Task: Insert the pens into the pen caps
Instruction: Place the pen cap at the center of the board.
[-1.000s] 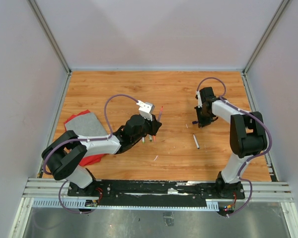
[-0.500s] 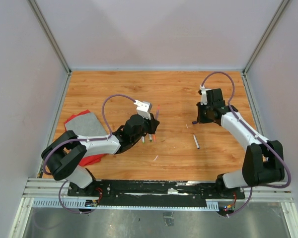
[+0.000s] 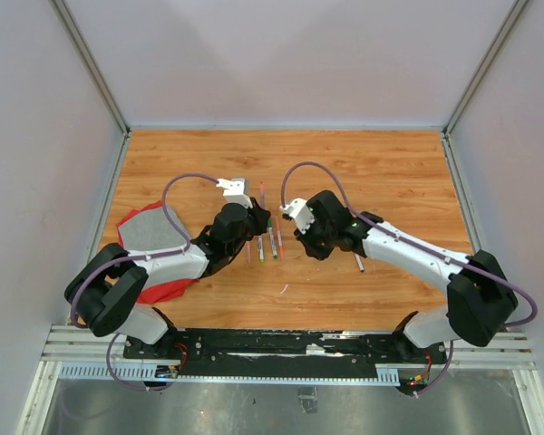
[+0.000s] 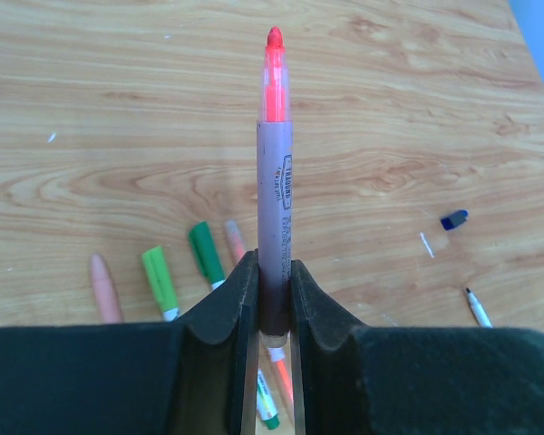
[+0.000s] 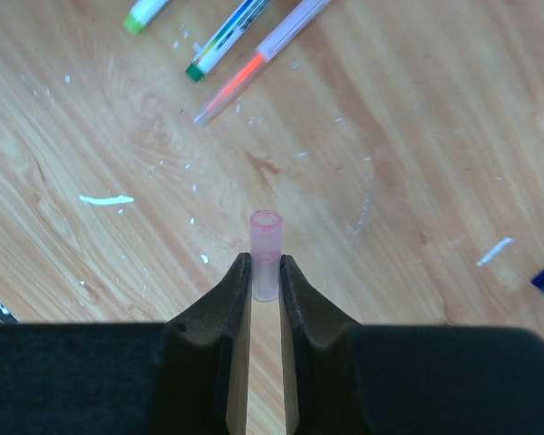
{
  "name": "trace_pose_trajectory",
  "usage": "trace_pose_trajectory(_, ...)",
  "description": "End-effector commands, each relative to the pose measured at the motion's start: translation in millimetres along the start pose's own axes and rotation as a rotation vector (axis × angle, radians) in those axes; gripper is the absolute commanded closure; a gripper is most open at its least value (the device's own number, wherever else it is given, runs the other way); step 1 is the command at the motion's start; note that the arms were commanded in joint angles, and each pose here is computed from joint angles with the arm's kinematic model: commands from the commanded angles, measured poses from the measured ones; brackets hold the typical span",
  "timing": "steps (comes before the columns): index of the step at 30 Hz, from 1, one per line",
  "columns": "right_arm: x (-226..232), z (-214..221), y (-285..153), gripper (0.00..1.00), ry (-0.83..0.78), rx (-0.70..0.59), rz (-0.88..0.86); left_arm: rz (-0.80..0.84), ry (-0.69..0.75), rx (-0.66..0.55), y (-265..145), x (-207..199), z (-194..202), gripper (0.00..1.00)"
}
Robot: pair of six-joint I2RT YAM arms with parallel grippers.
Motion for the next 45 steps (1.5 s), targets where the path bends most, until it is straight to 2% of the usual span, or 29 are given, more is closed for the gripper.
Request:
trace_pose_trajectory(1, 21.0, 12.9, 15.4, 0.92, -0.128, 0.136, -0.12, -0.048, -0.069, -0.033, -3.2, 11.0, -6.8, 0.99)
trace_pose_trajectory(7, 37.4, 19.2, 39.5, 0.9, -0.146, 0.218, -0.191, -0.052, -0.071, -0.059, -7.2, 12.0, -11.0, 1.0)
trace_pose_trajectory(15, 37.3, 29.4, 58.3, 0.85, -0.132, 0.292, -0.175, -0.048, -0.067, -0.048, -6.0, 12.2, -8.8, 0.99)
trace_pose_trajectory(23, 35.3, 28.2, 53.4, 0.54, -0.124, 0.276, -0.141, -0.056, -0.065, -0.053, -6.1, 12.9, -9.5, 1.0)
trace_pose_trajectory(28, 25.4, 13.8, 29.2, 0.36, -0.056, 0.179, 0.009, -0.056, -0.066, -0.052, -5.7, 12.7, -9.3, 0.99)
trace_pose_trajectory(31, 18.8, 6.6, 14.6, 0.28, 0.078, 0.129, 0.146, -0.059, -0.065, -0.05, -5.8, 13.4, -8.8, 1.0)
trace_pose_trajectory(33, 17.4, 4.0, 8.6, 0.22, 0.225, 0.102, 0.232, -0.057, -0.065, -0.051, -5.5, 12.8, -9.2, 0.99)
trace_pose_trajectory(42, 25.8, 2.0, -8.1, 0.16, 0.971, 0.033, 0.47, -0.058, -0.064, -0.051, -5.9, 12.6, -9.7, 0.99)
trace_pose_trajectory(45, 35.7, 9.3, -6.3, 0.16, 1.201, 0.112, 0.542, -0.053, -0.064, -0.045, -5.9, 12.3, -8.9, 1.0)
Point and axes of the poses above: each gripper's point midway between its finger pads, its own y axis out along the fingers, its own x axis along the line the jaws close on, z = x × y, the point moved 8 cm from there along -y, back along the fingers, and after that the axes turned 12 degrees about -y, right-handed, at the moved point
